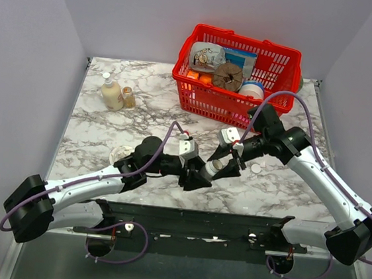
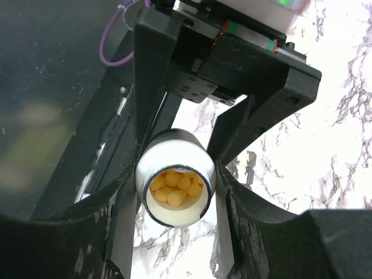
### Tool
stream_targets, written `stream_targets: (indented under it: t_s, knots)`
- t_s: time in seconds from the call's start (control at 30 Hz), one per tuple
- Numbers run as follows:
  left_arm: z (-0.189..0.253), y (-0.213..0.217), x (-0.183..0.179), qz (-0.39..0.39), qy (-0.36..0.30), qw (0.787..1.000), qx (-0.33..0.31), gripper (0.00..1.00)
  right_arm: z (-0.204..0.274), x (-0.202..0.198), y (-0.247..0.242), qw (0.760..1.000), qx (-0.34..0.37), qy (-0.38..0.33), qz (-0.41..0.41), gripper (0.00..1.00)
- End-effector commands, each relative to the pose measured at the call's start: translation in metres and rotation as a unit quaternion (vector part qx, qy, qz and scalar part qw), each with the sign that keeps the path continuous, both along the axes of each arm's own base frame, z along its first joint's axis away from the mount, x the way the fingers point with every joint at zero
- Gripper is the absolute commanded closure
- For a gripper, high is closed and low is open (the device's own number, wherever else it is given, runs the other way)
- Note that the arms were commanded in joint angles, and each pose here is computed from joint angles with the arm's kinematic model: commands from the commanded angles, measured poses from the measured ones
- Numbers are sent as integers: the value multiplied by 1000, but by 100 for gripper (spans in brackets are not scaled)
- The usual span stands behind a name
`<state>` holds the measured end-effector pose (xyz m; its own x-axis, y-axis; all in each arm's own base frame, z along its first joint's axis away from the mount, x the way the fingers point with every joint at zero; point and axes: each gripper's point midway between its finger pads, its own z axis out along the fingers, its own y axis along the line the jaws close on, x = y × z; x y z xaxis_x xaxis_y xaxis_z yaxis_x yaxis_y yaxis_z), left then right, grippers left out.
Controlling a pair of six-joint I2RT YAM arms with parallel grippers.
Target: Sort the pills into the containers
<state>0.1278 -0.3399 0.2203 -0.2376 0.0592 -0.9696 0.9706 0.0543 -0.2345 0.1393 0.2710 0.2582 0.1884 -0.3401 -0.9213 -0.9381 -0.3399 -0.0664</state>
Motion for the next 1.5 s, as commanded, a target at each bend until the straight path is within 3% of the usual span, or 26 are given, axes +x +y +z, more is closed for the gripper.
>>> stream_targets:
  t_s: [0.0,0.6,0.93,1.2,1.3,1.47]
  knots:
    - [40,3,11,32,-26,996,-76,30,11,-5,-1,1000,20,22,-1,89]
    - [18,-1,3,-1,3,999,-40,26,29,2,-4,997,62,47,-18,92]
    - [36,-7,8,5,-4,998,-61,25,18,2,-2,996,62,66,-23,92]
    - [24,-8,9,3,10,999,-40,27,21,5,0,995,66,63,-27,92]
    - [24,-8,9,4,10,999,-39,34,19,6,0,995,65,65,-29,92]
    - [28,-10,9,-1,10,999,-41,65,19,7,0,995,63,63,-33,92]
